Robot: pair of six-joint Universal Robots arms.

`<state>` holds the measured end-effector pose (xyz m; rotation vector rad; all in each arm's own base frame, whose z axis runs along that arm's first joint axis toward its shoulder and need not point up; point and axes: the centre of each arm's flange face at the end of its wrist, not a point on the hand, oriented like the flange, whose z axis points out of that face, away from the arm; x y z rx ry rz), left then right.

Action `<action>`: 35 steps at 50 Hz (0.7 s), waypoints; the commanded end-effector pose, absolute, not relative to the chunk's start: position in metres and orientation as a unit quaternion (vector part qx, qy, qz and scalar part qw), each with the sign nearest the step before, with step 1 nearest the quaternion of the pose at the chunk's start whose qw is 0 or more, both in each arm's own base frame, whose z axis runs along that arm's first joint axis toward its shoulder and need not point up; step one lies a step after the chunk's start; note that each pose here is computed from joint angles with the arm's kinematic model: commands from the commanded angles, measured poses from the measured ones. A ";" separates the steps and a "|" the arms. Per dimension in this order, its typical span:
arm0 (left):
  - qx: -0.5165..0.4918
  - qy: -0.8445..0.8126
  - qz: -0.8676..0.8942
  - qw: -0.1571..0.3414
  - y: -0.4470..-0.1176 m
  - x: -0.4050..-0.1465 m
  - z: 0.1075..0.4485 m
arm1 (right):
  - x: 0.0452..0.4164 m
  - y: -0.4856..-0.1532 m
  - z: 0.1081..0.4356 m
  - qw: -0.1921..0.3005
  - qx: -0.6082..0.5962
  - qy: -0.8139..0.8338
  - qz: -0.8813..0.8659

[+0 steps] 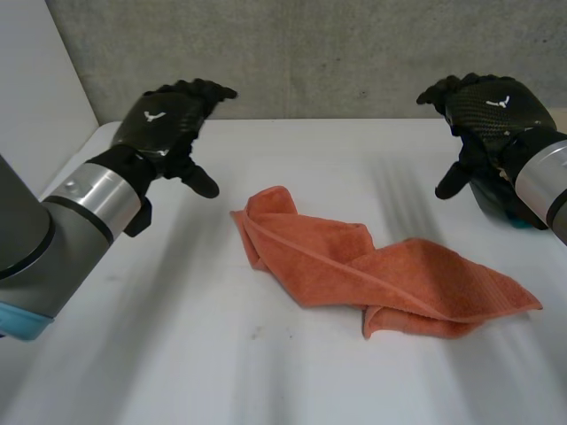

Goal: Fold the laundry.

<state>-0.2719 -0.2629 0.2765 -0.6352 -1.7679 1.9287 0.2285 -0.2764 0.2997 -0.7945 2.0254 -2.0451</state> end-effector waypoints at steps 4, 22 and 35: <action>-0.417 -0.594 0.667 0.170 -0.295 -0.303 0.220 | 0.219 -0.254 0.272 0.024 -0.351 0.725 -0.592; -0.513 -0.601 0.607 0.091 -0.351 -0.318 0.113 | 0.182 -0.254 0.209 0.014 -0.325 0.779 -0.537; -0.515 -0.588 0.618 0.084 -0.353 -0.332 0.113 | 0.172 -0.256 0.197 0.010 -0.308 0.791 -0.529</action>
